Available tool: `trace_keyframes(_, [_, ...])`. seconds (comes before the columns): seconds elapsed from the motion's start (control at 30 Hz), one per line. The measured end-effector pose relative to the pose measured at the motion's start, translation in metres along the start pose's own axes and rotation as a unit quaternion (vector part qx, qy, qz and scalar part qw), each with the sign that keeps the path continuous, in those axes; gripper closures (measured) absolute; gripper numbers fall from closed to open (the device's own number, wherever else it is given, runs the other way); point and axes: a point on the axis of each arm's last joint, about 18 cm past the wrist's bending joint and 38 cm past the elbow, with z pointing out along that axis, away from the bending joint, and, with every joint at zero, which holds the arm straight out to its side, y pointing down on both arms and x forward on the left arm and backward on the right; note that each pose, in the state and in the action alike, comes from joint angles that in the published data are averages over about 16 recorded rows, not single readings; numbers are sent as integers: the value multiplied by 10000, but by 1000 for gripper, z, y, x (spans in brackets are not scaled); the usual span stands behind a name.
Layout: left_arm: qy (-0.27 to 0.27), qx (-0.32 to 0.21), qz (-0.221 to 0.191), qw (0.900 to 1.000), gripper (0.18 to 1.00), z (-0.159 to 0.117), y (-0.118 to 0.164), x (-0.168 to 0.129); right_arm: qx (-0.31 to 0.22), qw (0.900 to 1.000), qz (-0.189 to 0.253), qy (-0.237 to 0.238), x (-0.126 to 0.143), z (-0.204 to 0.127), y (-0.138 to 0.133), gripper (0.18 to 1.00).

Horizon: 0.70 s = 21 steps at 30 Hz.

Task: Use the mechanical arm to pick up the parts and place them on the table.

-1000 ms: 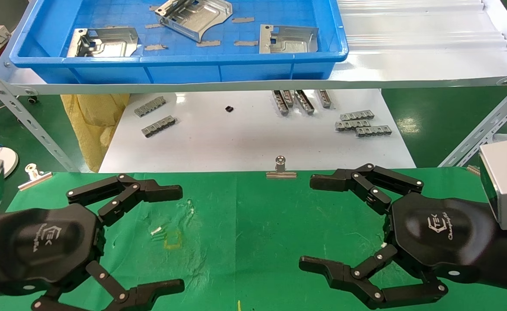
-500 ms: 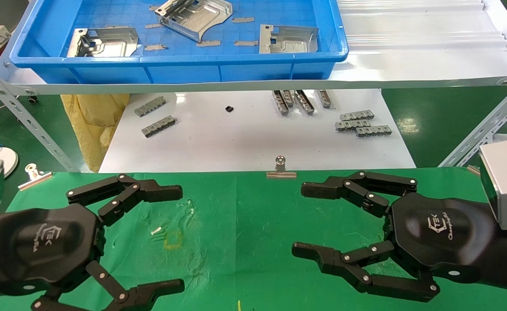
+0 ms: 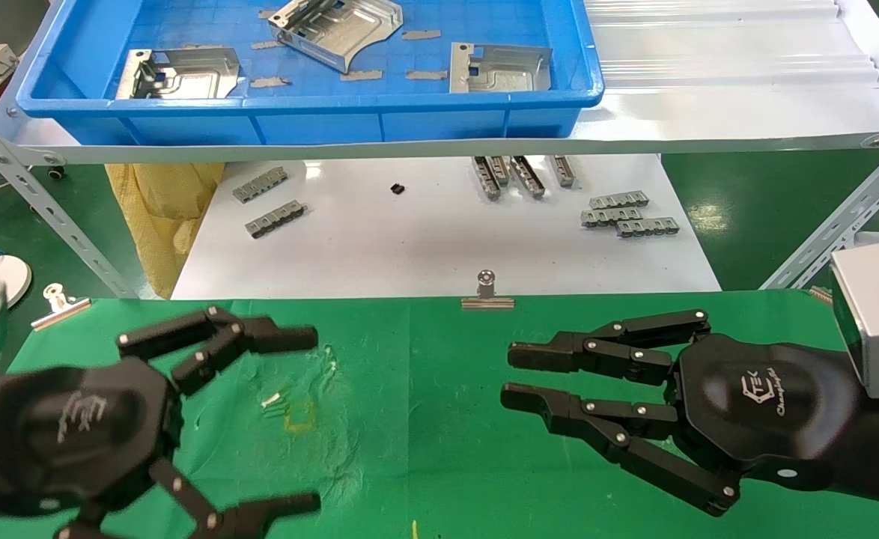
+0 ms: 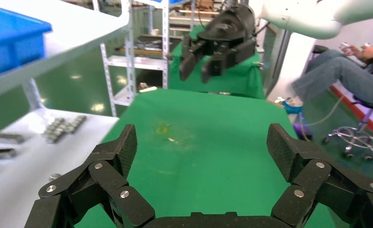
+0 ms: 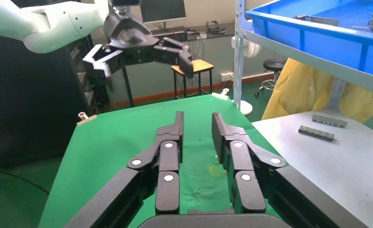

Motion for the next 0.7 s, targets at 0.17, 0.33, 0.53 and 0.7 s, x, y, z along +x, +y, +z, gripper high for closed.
trace_keyframes(0.17, [-327,-20,177,9993,183,11,-17,-39,0,10000,0,0,0,0,0,847])
trace_keyframes(0.33, [-939,-27,341,9950,183,28,-44,-102,0,10000,0,0,0,0,0,908])
trace_keyframes(0.53, [-1972,-97,341,9797,183,55,-77,-186,0,10000,0,0,0,0,0,961])
trace_keyframes(0.7, [-2856,-265,227,9577,183,74,-91,-239,0,10000,0,0,0,0,0,982])
